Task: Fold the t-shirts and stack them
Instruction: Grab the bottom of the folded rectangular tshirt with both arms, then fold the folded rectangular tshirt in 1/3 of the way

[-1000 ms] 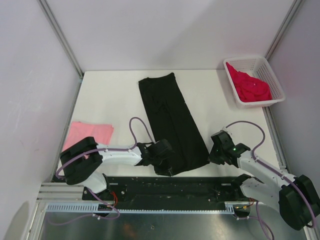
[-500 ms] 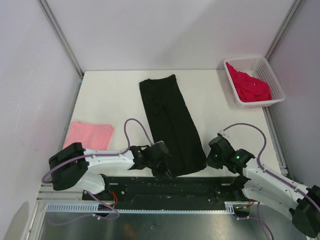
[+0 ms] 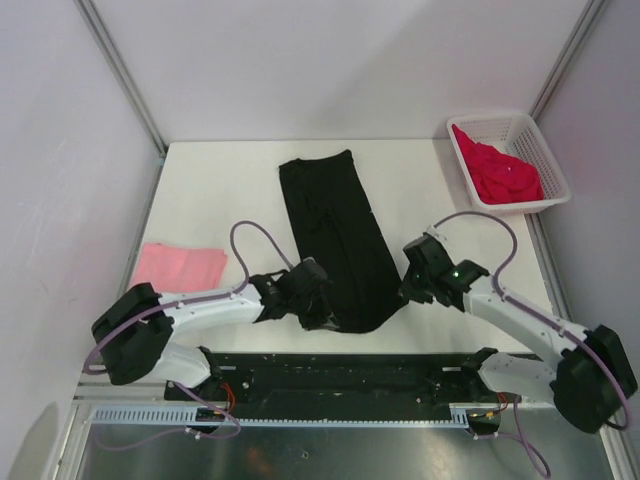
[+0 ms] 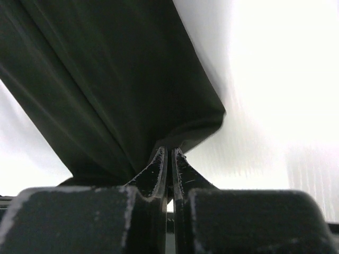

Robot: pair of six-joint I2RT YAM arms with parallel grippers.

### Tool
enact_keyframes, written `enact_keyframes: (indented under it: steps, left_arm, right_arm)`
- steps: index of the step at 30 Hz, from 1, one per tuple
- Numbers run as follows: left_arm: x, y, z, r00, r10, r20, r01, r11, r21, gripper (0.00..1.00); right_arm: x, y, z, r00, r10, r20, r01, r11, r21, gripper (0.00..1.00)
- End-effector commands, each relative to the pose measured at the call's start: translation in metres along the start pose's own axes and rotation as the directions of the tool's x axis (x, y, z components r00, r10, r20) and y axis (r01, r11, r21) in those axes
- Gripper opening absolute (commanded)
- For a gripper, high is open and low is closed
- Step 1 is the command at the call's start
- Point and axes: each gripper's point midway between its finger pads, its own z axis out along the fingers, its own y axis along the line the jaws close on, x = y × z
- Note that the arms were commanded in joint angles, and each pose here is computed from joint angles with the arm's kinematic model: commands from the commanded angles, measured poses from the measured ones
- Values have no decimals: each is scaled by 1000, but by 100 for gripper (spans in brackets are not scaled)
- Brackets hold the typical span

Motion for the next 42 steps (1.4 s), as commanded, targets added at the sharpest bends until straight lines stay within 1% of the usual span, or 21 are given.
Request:
enact_keyframes:
  steps: [1,10,17,26,32,37,42]
  left_arm:
    - [-44,-26,-3,996,25,88,-28,999,40,0]
    - [-110,-29,7,987,-24,158,22,1000,18,0]
    - [-169,-32,8,973,-66,223,63,998,21,0]
    - [-234,-26,6,951,-111,290,108,994,28,0]
    - [-265,-17,5,939,-125,320,124,992,24,0]
    - [-283,-9,5,933,-134,333,135,991,20,0]
    - [-293,1,7,928,-151,341,158,987,8,0]
  right_arm:
    - [-49,39,5,996,-22,84,28,997,-72,0]
    - [-102,73,43,995,-12,100,22,994,-105,0]
    - [-144,105,73,990,1,142,20,988,-152,0]
    - [-188,126,113,985,32,169,-2,984,-179,0]
    - [-206,132,129,984,48,169,-15,981,-191,0]
    - [-212,135,139,986,46,161,-15,982,-190,0]
    - [-217,135,146,986,45,160,-16,984,-178,0]
